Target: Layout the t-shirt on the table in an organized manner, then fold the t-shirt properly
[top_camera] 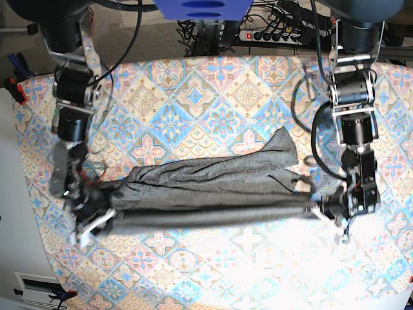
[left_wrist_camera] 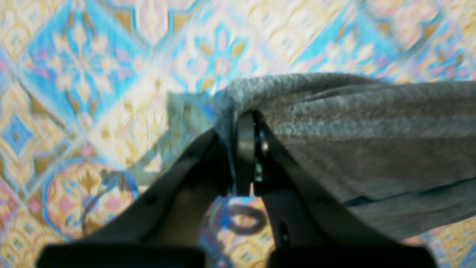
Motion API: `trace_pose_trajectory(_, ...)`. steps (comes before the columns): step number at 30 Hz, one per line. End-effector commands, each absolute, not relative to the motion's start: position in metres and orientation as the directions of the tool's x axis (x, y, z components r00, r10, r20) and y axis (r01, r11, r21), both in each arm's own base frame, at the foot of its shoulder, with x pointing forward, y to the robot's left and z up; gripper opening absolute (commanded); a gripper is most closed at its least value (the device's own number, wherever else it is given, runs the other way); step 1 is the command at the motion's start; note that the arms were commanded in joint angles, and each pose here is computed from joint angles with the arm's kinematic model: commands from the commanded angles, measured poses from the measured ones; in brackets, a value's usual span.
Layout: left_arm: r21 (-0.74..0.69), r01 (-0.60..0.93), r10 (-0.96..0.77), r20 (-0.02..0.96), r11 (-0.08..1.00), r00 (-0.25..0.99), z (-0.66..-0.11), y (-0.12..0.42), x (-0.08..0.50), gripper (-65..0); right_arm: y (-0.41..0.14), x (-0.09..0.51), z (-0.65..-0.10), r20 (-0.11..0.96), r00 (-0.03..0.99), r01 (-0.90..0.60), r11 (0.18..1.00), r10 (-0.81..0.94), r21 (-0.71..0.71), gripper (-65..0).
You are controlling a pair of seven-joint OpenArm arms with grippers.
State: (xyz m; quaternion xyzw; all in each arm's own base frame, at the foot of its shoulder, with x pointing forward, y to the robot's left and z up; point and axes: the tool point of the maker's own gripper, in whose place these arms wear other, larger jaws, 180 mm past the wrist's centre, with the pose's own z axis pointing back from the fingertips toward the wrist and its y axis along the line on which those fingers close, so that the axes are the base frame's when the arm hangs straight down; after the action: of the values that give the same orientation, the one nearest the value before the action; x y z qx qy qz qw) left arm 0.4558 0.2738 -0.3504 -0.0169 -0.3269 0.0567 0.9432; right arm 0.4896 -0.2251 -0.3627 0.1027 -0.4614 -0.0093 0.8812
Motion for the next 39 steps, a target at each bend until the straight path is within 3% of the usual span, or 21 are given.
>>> trace_pose_trajectory(1,-0.065,-0.100,0.117,0.665,0.993,0.738,-0.327,0.280,0.469,-55.3,-0.232,0.509,-0.328,0.867,0.488,-0.090,0.982,-0.101,0.165,-39.4)
trace_pose_trajectory(4,-0.060,-0.101,0.116,0.645,0.993,0.755,-0.339,0.280,0.461,-48.9,-0.225,0.512,-0.326,0.882,0.465,-0.116,0.982,-0.078,0.148,-31.4)
trace_pose_trajectory(8,-0.063,-0.105,0.121,0.644,0.992,0.756,-0.340,0.281,0.460,-48.3,-0.224,0.512,-0.325,0.884,0.462,-0.119,0.982,-0.074,0.144,-31.3)
trace_pose_trajectory(11,-0.062,-0.105,0.120,0.654,0.993,0.747,-0.335,0.282,0.461,-48.3,-0.223,0.518,-0.301,0.913,0.405,-0.137,0.984,-0.052,0.117,-31.2)
trace_pose_trajectory(21,0.043,0.040,-0.058,0.825,0.998,0.562,-0.268,0.242,0.440,-48.2,-0.199,0.453,-0.281,0.960,0.269,-0.220,0.975,0.082,-0.021,-31.2)
trace_pose_trajectory(29,0.058,0.067,-0.087,0.805,0.996,0.587,-0.288,0.233,0.411,-48.2,-0.237,0.419,-0.310,0.943,0.331,-0.118,0.993,0.030,0.010,-31.2)
trace_pose_trajectory(39,-0.041,-0.032,0.052,0.788,0.999,0.613,-0.311,0.244,0.391,-48.2,-0.210,0.388,-0.354,0.909,0.415,-0.125,0.989,-0.026,0.085,-31.2)
